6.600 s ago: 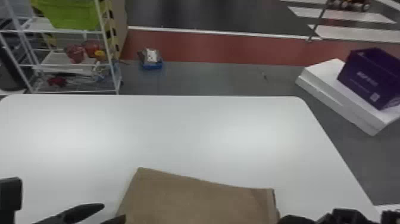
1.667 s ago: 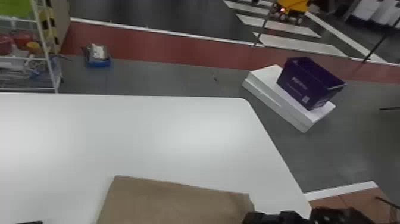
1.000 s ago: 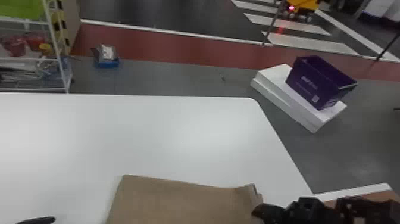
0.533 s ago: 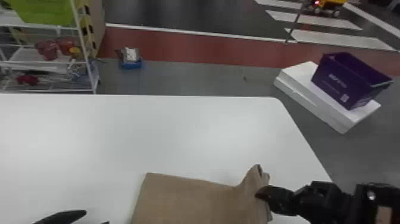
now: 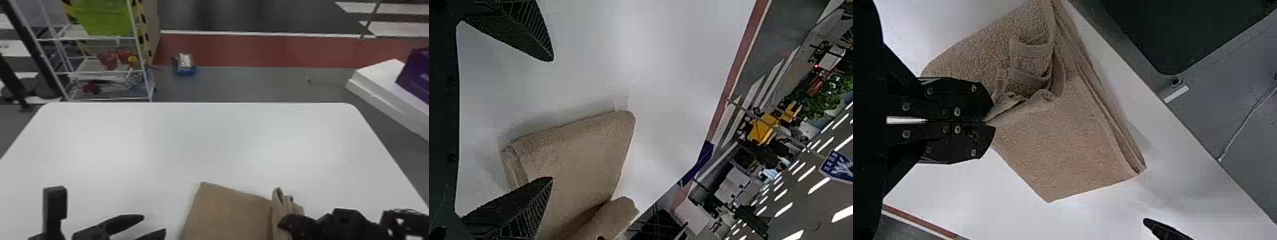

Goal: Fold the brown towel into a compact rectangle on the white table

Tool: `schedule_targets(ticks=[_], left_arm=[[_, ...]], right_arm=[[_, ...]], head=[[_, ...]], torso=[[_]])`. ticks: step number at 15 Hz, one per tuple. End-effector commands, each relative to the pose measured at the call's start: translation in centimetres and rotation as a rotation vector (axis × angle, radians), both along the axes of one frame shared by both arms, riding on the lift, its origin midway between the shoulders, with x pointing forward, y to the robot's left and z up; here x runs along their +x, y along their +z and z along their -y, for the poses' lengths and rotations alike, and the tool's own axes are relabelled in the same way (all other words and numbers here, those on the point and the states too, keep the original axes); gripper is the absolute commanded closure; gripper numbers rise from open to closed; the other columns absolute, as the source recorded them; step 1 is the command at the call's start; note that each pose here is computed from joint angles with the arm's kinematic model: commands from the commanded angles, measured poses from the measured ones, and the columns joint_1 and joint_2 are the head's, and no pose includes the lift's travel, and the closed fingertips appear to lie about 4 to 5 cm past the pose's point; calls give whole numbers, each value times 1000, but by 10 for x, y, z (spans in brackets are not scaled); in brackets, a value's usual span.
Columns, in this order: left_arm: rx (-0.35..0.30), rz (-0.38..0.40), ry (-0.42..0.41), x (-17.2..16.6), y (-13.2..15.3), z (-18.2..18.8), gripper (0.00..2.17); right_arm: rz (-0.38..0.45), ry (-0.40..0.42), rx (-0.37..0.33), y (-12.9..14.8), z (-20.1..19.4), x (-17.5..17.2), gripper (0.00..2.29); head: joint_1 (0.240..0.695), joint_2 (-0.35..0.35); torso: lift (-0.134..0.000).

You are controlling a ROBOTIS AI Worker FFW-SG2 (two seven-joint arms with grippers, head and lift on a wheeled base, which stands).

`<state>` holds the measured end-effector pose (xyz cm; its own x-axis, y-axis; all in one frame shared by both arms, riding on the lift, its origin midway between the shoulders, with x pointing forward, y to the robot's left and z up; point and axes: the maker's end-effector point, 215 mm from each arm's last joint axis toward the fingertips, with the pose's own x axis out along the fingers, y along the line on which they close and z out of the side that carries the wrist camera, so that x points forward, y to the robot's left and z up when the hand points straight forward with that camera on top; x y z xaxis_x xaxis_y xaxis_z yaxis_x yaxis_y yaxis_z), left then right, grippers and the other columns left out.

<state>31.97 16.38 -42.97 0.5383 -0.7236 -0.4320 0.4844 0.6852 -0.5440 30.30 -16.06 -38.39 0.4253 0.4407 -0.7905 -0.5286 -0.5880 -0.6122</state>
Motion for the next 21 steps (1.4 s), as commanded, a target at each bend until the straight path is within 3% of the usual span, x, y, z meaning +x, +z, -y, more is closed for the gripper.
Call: schedule_targets(ticks=[1, 2, 8, 10, 12, 14, 15, 16, 17, 19, 21], left_arm=[[-7, -1, 3, 0, -1, 1, 26], [-7, 2, 3, 1, 0, 0, 26], [-11, 4, -2, 1, 1, 2, 26], [-9, 8, -4, 1, 2, 2, 26], [-7, 13, -2, 1, 5, 0, 26], [-7, 16, -4, 1, 6, 1, 26], [-7, 15, -5, 1, 6, 2, 26], [-7, 18, -6, 2, 7, 3, 26], [-8, 20, -9, 2, 8, 4, 26], [-6, 21, -11, 1, 9, 5, 26], [-7, 23, -12, 1, 10, 5, 26]], right_arm=[[-22, -47, 57, 1, -9, 5, 144], [-24, -76, 93, 4, -13, 10, -2], [-28, -110, 206, 1, -34, 17, 46], [-36, -107, 229, 4, -39, 14, 66], [-92, -95, 200, 2, -36, -6, 137], [-195, -128, 231, 13, -28, -29, 518], [-208, -158, 277, 23, -27, -30, 866], [-237, -195, 345, 32, -24, -31, 1609], [-272, -252, 416, 41, -19, -27, 1990], [-328, -338, 475, 44, -10, -27, 2013], [-351, -351, 451, 33, -7, -36, 2017]], head=[[695, -1], [695, 9], [695, 49], [695, 64], [695, 71], [695, 73], [695, 62], [695, 64], [695, 63], [695, 45], [695, 25]], torso=[[-123], [-123], [-123], [-123], [-123], [-123], [-123], [-123], [-123], [-123], [-123]])
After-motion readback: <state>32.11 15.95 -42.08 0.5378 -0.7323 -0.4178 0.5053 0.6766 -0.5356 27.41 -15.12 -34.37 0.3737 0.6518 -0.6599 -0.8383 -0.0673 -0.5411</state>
